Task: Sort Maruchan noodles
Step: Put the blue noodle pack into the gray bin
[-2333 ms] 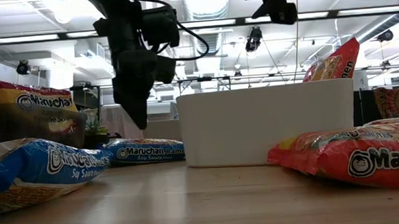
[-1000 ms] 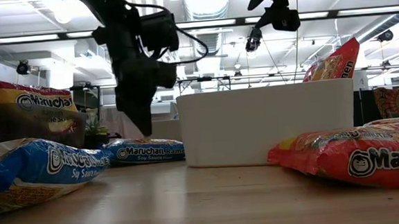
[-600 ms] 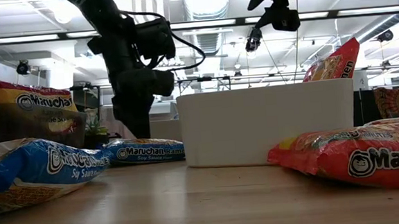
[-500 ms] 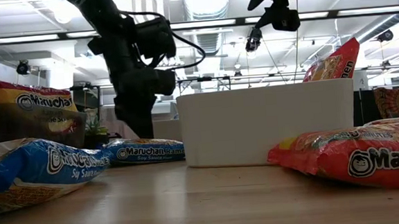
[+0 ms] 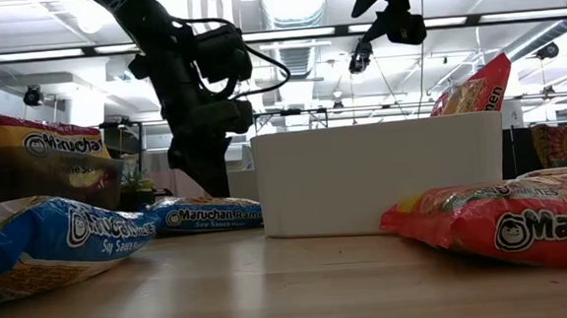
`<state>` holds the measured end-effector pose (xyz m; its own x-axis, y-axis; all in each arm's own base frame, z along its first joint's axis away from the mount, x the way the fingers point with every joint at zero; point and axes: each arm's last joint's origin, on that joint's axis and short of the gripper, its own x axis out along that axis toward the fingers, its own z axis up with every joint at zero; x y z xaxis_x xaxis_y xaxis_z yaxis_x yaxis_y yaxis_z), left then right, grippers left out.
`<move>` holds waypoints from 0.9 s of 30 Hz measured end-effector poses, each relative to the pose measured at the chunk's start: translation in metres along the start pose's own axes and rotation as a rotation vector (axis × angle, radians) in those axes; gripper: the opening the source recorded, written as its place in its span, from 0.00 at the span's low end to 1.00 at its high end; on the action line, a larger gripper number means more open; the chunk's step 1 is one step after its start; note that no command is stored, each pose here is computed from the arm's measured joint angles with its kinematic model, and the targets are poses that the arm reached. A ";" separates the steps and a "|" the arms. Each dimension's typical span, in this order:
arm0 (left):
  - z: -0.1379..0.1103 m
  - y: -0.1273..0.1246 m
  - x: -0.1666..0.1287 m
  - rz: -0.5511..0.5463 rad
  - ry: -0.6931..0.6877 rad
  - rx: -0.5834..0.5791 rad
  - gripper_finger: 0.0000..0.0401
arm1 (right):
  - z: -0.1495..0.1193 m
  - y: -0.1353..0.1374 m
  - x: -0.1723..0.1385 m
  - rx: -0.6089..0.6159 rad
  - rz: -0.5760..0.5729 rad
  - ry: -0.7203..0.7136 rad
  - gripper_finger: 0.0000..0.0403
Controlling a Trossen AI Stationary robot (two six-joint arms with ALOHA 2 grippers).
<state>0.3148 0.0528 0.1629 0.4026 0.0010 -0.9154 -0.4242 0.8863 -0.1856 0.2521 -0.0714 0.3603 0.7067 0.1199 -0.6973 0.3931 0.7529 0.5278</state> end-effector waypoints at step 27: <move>-0.001 0.000 0.000 0.003 0.011 -0.019 0.10 | 0.000 0.000 0.000 -0.008 0.000 0.000 0.46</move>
<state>0.3139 0.0525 0.1627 0.3922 -0.0021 -0.9199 -0.4408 0.8772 -0.1900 0.2521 -0.0714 0.3603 0.7069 0.1197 -0.6971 0.3885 0.7579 0.5241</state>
